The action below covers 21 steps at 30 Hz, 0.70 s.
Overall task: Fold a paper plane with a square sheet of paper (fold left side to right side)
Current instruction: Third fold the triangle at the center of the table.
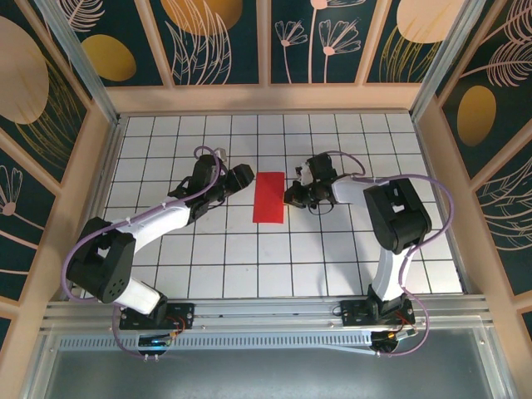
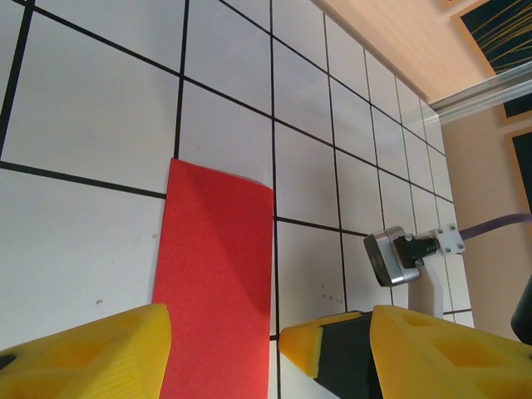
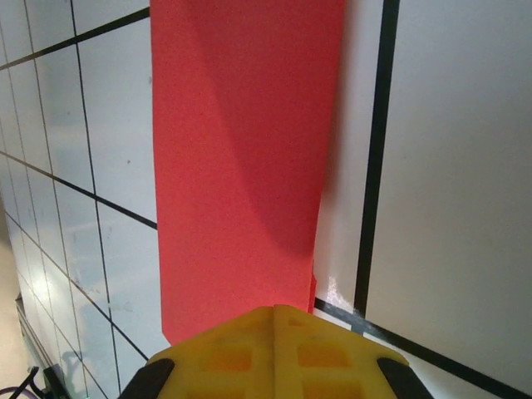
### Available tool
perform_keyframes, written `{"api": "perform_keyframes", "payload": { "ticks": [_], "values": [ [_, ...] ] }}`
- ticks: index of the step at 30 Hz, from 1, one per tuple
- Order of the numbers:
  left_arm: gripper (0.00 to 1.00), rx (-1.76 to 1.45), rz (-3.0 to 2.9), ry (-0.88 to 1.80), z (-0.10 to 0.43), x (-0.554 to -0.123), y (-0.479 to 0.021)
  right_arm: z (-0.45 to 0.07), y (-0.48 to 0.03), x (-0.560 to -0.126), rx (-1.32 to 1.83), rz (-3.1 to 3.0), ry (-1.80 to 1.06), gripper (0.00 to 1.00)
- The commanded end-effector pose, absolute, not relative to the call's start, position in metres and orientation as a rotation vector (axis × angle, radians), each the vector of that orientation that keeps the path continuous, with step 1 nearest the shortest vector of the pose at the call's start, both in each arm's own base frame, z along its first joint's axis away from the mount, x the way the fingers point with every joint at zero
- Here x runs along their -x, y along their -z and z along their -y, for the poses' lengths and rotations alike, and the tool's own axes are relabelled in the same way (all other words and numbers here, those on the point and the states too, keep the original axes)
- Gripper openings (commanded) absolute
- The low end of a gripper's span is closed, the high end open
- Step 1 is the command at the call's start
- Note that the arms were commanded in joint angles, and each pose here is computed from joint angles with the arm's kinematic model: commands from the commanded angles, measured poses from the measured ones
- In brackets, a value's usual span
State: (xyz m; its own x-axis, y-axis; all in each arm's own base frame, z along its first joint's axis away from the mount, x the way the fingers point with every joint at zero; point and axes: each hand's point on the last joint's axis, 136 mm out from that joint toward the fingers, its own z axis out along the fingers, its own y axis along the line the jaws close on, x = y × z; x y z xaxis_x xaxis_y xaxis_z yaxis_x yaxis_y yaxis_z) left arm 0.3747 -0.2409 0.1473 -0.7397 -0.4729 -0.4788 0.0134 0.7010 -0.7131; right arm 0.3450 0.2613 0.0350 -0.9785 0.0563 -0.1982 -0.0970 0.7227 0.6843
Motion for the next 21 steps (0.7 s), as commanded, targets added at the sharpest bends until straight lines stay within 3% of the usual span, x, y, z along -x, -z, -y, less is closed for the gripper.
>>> {"api": "perform_keyframes", "payload": {
  "ticks": [1, 17, 21],
  "values": [
    [0.64, 0.329, -2.234, 0.960, 0.244, -0.379, -0.149, -0.268, -0.037, -0.355, 0.057, -2.696, -1.101, 0.00],
    [0.65, 0.306, -2.304, 0.921, 0.246, -0.379, -0.134, -0.261, -0.015, -0.357, 0.065, -2.757, -1.006, 0.00],
    [0.59, 0.269, -2.371, 0.922, 0.250, -0.372, -0.118, -0.252, -0.004, -0.355, 0.068, -2.797, -0.919, 0.00]
  ]
}}
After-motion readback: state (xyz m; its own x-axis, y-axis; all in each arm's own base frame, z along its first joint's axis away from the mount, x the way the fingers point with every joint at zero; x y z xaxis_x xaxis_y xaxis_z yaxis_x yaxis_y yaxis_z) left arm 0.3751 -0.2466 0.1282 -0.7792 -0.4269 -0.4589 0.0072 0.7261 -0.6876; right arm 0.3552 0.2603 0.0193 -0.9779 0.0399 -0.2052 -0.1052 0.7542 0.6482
